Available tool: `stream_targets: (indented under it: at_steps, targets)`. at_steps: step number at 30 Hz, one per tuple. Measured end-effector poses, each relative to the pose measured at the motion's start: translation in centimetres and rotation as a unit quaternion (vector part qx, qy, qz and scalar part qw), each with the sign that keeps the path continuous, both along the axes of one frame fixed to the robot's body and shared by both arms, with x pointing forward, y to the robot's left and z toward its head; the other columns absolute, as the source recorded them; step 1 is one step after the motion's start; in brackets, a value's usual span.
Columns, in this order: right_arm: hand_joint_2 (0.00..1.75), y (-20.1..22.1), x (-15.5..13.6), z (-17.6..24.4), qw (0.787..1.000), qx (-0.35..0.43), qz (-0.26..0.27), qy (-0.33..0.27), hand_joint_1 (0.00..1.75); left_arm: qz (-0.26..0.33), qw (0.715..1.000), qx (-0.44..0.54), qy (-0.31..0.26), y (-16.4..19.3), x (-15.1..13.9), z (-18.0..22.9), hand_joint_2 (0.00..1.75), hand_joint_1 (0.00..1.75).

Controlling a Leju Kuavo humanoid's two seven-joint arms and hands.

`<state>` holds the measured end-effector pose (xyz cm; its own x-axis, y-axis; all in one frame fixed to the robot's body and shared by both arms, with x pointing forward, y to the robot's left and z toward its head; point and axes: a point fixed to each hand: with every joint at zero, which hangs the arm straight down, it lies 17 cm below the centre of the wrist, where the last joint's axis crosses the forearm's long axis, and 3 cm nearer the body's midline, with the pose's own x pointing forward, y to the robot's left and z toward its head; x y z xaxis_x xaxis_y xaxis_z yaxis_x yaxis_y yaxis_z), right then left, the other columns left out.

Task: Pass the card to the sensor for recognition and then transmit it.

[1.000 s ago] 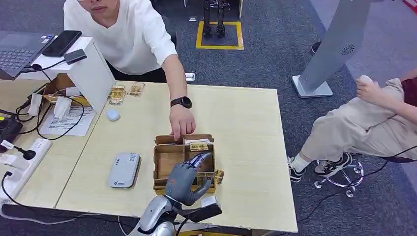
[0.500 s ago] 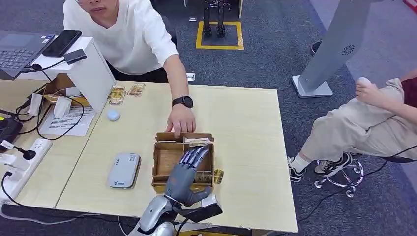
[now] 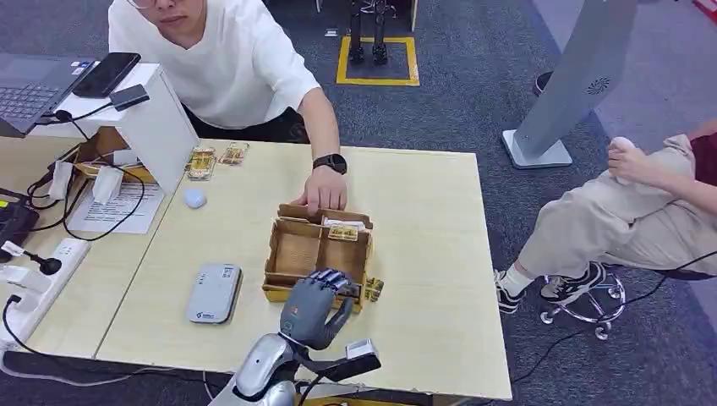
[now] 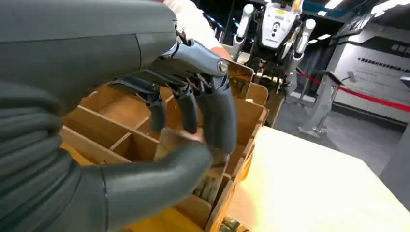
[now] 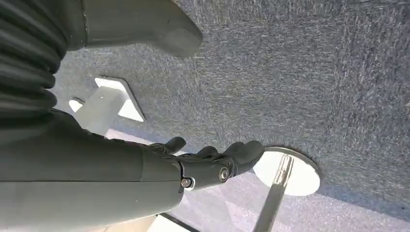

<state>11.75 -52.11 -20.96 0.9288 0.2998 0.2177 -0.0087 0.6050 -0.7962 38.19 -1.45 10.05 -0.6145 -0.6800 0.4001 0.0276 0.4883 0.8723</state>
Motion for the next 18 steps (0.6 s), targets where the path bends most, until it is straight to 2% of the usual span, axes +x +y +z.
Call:
stream_targets:
  at_steps: [7, 9, 11, 13, 18]
  targets:
    - [1.75, 0.02, 0.17, 0.03, 1.000, 0.000, 0.002, 0.000, 0.00, 0.011, 0.999, 0.023, -0.019, 0.37, 0.48, 0.01, 1.75, 1.73]
    - [1.75, 0.02, 0.21, 0.04, 1.000, 0.000, 0.002, -0.001, 0.00, 0.013, 0.999, 0.026, -0.020, 0.41, 0.60, 0.02, 1.75, 1.52]
    - [1.75, 0.03, 0.21, 0.04, 1.000, 0.000, 0.003, -0.001, 0.00, 0.014, 0.999, 0.027, -0.022, 0.46, 0.70, 0.05, 1.75, 0.47]
    - [1.75, 0.02, 0.21, 0.04, 1.000, 0.000, 0.002, -0.001, 0.00, 0.017, 0.999, 0.025, -0.026, 0.57, 0.71, 0.19, 1.75, 0.03]
    - [1.75, 0.00, 0.19, 0.04, 1.000, 0.000, 0.000, -0.001, 0.00, 0.022, 0.999, 0.024, -0.021, 0.78, 0.44, -0.49, 1.75, 0.00]
